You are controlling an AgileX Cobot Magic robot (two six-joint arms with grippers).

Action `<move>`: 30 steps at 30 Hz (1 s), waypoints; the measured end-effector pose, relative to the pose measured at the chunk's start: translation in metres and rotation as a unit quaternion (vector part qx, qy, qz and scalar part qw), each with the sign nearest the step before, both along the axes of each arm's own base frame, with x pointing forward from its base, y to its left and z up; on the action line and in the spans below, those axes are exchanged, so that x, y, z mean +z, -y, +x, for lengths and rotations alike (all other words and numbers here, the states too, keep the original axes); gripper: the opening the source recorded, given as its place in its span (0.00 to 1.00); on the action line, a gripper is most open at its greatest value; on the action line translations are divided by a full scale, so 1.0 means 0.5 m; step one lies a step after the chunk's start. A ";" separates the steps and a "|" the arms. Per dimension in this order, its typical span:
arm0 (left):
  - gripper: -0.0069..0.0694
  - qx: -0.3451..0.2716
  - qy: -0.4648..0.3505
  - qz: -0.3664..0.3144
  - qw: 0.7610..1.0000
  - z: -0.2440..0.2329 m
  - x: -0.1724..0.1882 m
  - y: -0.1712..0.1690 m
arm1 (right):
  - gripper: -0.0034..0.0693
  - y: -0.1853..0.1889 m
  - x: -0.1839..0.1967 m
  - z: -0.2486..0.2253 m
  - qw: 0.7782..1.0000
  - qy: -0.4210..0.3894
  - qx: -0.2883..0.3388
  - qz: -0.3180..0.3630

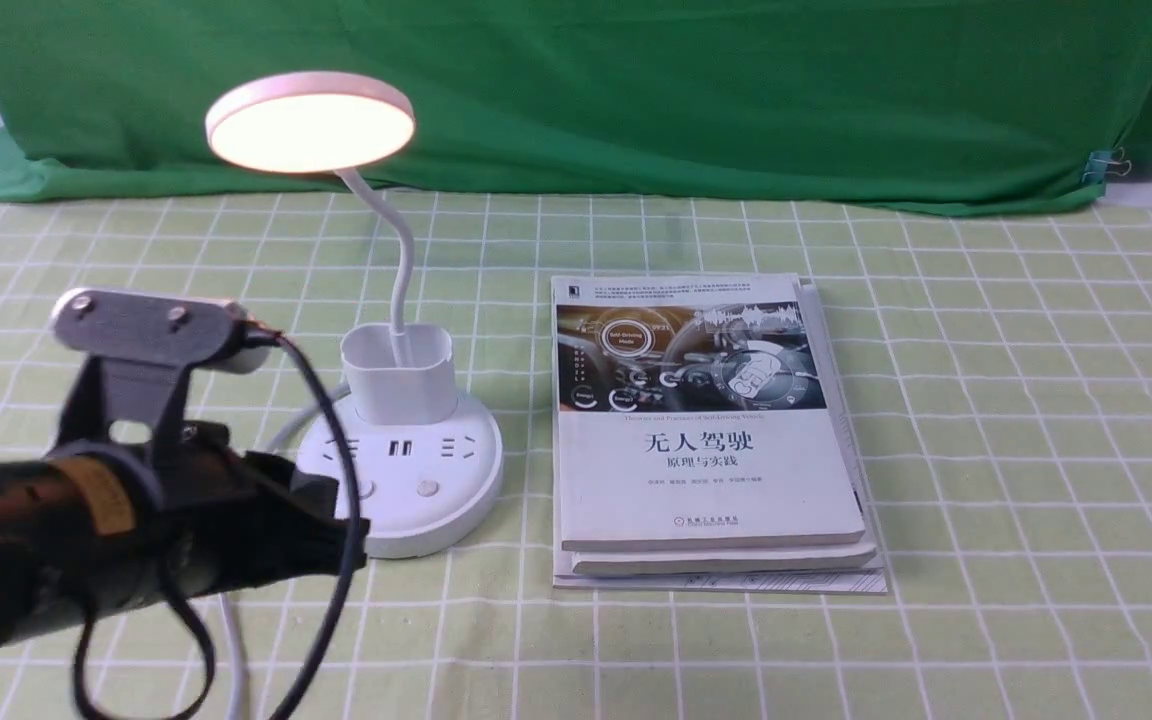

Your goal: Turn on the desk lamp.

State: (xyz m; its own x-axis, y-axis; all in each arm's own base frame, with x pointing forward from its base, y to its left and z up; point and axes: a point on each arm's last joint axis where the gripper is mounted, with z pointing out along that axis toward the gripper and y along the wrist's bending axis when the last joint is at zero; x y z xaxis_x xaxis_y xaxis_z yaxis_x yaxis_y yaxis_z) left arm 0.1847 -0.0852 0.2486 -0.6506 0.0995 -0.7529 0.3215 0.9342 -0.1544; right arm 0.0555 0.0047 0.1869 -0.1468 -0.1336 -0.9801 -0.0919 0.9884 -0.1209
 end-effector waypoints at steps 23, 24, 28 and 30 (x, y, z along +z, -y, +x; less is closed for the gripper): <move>0.11 -0.007 0.159 -0.029 0.987 -0.138 0.005 -0.066 | 0.38 0.000 0.000 0.000 1.000 0.000 0.000 0.000; 0.11 -0.011 0.177 -0.022 0.984 -0.140 0.003 -0.068 | 0.38 0.000 0.000 0.000 1.000 0.000 0.000 0.000; 0.11 0.011 0.258 -0.002 0.966 -0.165 -0.011 -0.098 | 0.38 0.000 0.000 0.000 1.000 0.000 0.000 0.000; 0.11 0.031 0.274 -0.001 0.961 -0.176 -0.017 -0.111 | 0.38 0.000 0.000 0.000 1.000 0.000 0.000 0.000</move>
State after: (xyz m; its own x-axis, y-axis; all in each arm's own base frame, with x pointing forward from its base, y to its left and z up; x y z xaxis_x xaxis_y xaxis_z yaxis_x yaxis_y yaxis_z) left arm 0.0967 -0.0299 0.2400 -0.1613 0.0710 -0.9844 0.2986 0.9542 0.0199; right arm 0.0555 0.0047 0.1869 -0.1468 -0.1336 -0.9801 -0.0919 0.9884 -0.1209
